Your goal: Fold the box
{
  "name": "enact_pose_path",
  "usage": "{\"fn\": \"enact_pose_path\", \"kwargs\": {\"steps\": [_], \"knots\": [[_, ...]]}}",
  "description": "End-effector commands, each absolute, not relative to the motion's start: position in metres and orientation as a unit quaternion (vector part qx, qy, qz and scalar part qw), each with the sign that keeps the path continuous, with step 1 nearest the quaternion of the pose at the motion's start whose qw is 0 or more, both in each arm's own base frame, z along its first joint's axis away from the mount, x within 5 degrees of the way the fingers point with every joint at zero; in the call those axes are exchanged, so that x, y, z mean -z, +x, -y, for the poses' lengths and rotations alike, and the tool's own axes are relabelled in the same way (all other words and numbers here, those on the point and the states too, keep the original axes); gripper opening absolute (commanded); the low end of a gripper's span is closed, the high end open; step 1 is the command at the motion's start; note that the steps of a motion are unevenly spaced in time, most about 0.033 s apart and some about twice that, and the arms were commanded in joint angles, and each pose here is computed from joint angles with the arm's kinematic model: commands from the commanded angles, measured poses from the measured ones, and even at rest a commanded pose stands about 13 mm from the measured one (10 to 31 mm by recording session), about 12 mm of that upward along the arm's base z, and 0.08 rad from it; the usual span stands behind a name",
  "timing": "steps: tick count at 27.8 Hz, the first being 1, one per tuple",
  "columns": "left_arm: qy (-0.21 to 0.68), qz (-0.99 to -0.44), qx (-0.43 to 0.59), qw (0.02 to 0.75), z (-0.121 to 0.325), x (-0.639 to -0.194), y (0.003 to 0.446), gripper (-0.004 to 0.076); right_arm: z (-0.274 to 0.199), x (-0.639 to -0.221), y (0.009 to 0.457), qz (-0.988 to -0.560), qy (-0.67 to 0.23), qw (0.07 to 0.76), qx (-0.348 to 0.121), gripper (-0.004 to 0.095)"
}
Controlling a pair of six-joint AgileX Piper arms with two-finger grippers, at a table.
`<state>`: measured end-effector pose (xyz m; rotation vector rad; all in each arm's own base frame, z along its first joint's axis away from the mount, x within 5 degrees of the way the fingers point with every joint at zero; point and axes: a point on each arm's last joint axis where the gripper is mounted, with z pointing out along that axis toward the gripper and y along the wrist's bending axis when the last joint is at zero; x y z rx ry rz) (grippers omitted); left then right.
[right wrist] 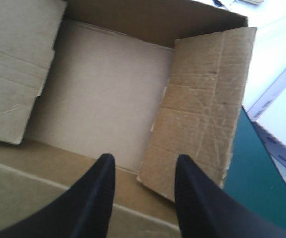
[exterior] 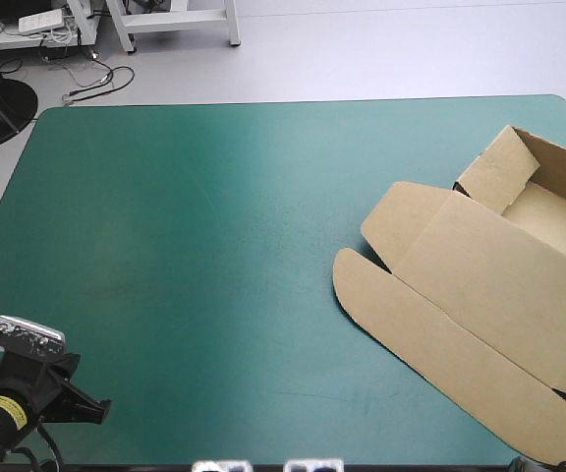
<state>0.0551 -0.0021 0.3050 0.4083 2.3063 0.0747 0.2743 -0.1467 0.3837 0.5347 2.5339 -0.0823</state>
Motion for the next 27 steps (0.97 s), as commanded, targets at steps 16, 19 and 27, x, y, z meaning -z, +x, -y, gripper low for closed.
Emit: {"fn": "enact_pose_path", "kwargs": {"steps": [16,19,27], "knots": [[0.226,-0.877,0.066,0.419,0.025,-0.303,0.058,-0.001,-0.009,-0.47,0.208,-0.916,-0.061,0.391,-0.063,-0.0019],[0.226,-0.882,0.068,0.408,0.026,-0.297,0.058,-0.001,-0.014,-0.482,0.186,-0.904,-0.073,0.417,-0.061,-0.0019],[0.238,-0.887,0.071,0.389,0.028,-0.283,0.059,-0.001,-0.01,-0.44,0.124,-0.912,-0.069,0.403,-0.034,-0.0019]]}}
